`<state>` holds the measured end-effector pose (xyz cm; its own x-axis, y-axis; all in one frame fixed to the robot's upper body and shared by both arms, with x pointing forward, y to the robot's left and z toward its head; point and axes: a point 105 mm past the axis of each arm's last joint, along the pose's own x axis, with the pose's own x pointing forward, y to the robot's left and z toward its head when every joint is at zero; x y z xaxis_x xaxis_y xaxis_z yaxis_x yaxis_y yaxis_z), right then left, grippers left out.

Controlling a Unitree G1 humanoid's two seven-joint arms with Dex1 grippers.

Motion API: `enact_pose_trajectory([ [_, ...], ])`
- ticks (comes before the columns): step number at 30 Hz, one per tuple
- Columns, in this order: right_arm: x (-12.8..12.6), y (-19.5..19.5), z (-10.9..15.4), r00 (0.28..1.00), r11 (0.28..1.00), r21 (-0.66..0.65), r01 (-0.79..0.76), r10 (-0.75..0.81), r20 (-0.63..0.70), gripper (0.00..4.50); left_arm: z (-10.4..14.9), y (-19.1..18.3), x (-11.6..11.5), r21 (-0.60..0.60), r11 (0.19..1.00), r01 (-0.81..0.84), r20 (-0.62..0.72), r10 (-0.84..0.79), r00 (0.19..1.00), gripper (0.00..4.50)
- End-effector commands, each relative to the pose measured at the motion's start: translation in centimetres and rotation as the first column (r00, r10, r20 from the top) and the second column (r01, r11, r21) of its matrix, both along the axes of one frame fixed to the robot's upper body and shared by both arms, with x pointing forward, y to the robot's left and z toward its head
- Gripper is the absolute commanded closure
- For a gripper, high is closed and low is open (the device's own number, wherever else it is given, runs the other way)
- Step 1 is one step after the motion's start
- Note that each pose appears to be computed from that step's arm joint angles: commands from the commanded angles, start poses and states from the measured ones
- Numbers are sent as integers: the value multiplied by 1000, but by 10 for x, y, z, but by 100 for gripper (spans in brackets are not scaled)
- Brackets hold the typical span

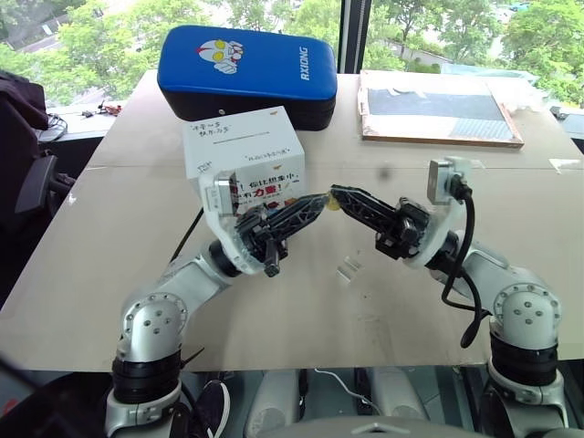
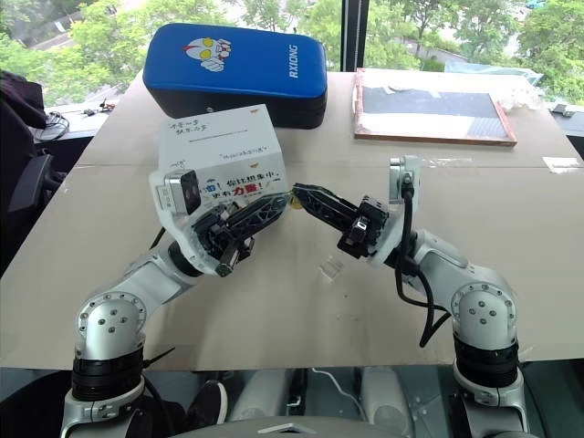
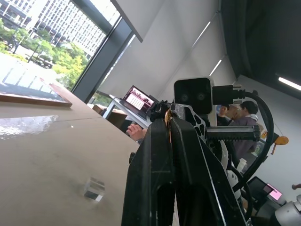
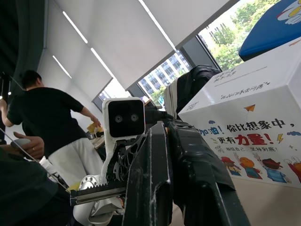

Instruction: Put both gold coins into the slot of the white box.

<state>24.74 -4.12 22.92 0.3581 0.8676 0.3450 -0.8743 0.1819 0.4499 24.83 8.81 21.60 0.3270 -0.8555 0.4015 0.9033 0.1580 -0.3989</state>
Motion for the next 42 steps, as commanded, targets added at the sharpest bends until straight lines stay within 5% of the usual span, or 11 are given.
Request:
enact_pose_trajectory([
  [1, -15, 5, 9, 998, 999, 13, -52, 51, 44, 450, 9, -6, -8, -25, 998, 58, 21, -58, 998, 446],
  [14, -14, 7, 10, 997, 997, 22, -69, 68, 39, 450, 6, -8, -6, -23, 994, 110, -49, -111, 993, 446],
  [17, -11, 5, 12, 998, 998, 36, -56, 55, 41, 357, 10, -7, -2, -17, 995, 96, -41, -97, 994, 450],
  [22, 8, -10, 17, 995, 992, 91, 92, -95, 28, 112, 21, 9, 4, 5, 1000, 23, 1, -23, 1000, 450],
  [25, 13, -17, 19, 993, 987, 112, 117, -120, 22, 5, 26, 23, 9, 75, 997, -33, 52, 29, 998, 450],
  [35, 32, -37, 18, 953, 971, -46, 233, -218, 210, 5, 77, 70, 37, 325, 915, -240, 330, 128, 935, 450],
  [42, 18, -37, 40, 902, 980, 2, 199, -184, 391, 5, 86, 113, 71, 499, 769, -400, 440, 172, 881, 450],
])
